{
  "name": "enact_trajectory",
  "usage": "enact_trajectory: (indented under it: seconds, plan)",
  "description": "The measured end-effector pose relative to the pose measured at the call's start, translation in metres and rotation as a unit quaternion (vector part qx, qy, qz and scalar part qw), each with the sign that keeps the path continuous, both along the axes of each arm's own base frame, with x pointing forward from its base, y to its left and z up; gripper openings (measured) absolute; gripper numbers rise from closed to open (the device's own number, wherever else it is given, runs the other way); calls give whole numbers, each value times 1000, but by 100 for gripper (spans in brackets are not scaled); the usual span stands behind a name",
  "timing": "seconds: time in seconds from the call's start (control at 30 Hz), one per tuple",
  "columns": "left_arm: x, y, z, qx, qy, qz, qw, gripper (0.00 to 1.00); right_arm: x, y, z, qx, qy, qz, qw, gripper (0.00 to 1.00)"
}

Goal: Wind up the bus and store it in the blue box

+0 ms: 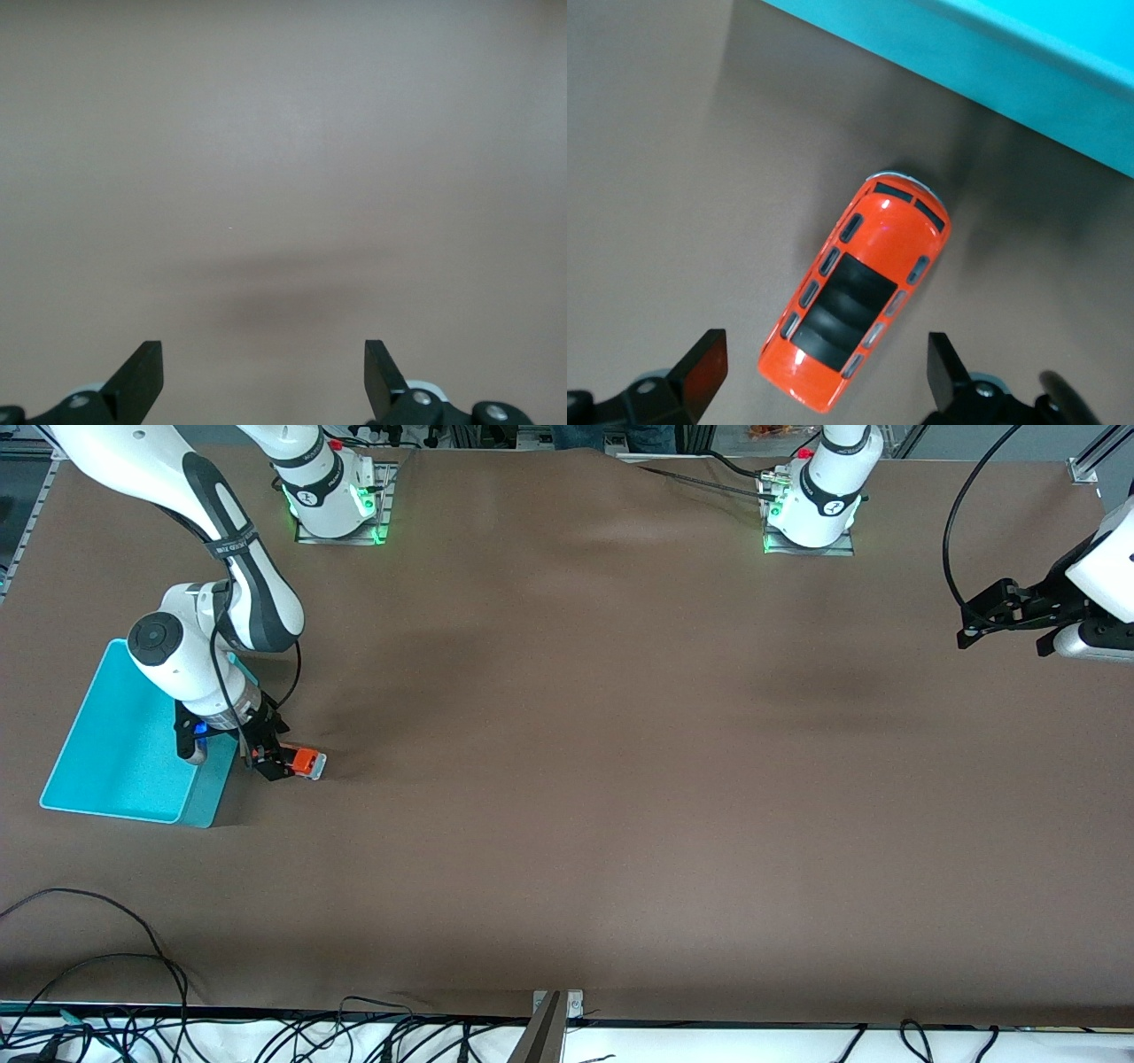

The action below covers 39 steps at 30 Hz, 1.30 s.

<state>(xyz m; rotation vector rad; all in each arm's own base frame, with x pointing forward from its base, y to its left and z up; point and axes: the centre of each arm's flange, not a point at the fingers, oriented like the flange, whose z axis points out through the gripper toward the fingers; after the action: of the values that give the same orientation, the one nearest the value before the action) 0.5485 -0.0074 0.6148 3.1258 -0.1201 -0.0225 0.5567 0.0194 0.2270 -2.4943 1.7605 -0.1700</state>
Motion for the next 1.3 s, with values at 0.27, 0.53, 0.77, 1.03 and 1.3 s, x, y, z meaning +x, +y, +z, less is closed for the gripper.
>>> enact_trajectory:
  seconds: [0.27, 0.53, 0.77, 1.03, 1.3]
  plan:
    - [0, -1, 0, 0, 0, -1, 1000, 100, 9, -2, -16, 1, 7, -5, 1000, 100]
    - [0, -1, 0, -1, 0, -1, 1000, 100, 16, -4, -29, 1, 12, -7, 1000, 100]
    - [0, -1, 0, -1, 0, -1, 1000, 100, 17, -6, -37, 0, 17, -8, 1000, 93]
    - [0, -1, 0, -1, 0, -1, 1000, 100, 18, -7, -36, -8, 15, 5, 1000, 56]
    - [0, -1, 0, -1, 0, -1, 1000, 100, 19, -6, -35, -15, 15, 43, 999, 56]
